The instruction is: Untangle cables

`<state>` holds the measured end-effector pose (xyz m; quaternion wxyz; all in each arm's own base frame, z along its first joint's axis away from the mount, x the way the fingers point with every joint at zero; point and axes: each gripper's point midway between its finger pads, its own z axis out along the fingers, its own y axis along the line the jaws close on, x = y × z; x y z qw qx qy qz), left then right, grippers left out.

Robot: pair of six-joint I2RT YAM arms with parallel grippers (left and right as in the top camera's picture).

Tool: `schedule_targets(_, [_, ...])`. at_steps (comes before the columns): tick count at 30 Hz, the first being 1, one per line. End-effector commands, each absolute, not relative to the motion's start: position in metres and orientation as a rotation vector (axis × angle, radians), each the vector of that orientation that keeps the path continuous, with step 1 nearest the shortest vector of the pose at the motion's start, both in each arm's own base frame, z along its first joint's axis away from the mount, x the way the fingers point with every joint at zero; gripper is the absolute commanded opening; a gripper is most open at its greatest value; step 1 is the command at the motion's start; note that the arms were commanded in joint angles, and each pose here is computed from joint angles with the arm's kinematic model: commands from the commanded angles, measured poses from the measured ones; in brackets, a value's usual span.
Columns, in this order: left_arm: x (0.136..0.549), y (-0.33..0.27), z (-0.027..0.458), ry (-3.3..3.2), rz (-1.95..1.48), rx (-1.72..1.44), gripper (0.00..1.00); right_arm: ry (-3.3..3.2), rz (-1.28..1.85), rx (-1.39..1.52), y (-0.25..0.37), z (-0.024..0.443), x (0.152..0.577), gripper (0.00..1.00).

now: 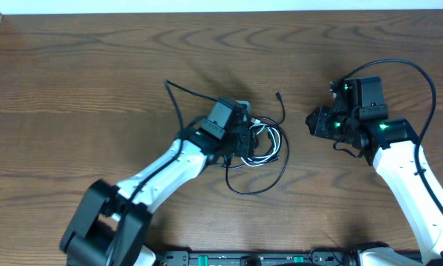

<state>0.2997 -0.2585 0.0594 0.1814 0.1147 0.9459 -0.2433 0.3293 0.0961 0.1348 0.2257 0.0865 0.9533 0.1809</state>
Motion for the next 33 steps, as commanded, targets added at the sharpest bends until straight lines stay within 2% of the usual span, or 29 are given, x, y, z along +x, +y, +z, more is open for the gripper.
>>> schedule_targets(1, [0.301, -0.270, 0.053, 2.659, -0.665, 0.379, 0.56, 2.612, 0.492, 0.226, 0.095, 0.142, 0.332, 0.36])
schedule_targets(3, [0.299, -0.273, 0.050, 2.661, -0.666, 0.389, 0.49, 2.616, 0.491, 0.225, 0.095, 0.141, 0.331, 0.36])
schedule_targets(5, [0.300, -0.273, 0.051, 2.656, -0.660, 0.389, 0.33, 2.617, 0.490, 0.223, 0.095, 0.141, 0.331, 0.36])
schedule_targets(7, [0.303, -0.274, 0.054, 2.636, -0.665, 0.387, 0.11, 2.618, 0.491, 0.223, 0.095, 0.141, 0.331, 0.36])
schedule_targets(8, [0.306, -0.276, 0.058, 2.617, -0.673, 0.387, 0.08, 2.618, 0.491, 0.221, 0.095, 0.141, 0.331, 0.36])
schedule_targets(11, [0.314, -0.282, 0.085, 2.523, -0.716, 0.387, 0.08, 2.619, 0.492, 0.221, 0.096, 0.141, 0.330, 0.36])
schedule_targets(16, [0.322, -0.288, 0.185, 2.267, -0.821, 0.381, 0.07, 2.611, 0.547, 0.202, 0.103, 0.144, 0.331, 0.36])
schedule_targets(22, [0.303, -0.274, 0.292, 2.011, -0.971, 0.283, 0.07, 2.565, 0.682, 0.147, 0.120, 0.155, 0.335, 0.39])
schedule_targets(33, [0.286, -0.243, 0.374, 1.770, -1.072, 0.187, 0.08, 2.571, 0.770, 0.028, 0.145, 0.154, 0.330, 0.45])
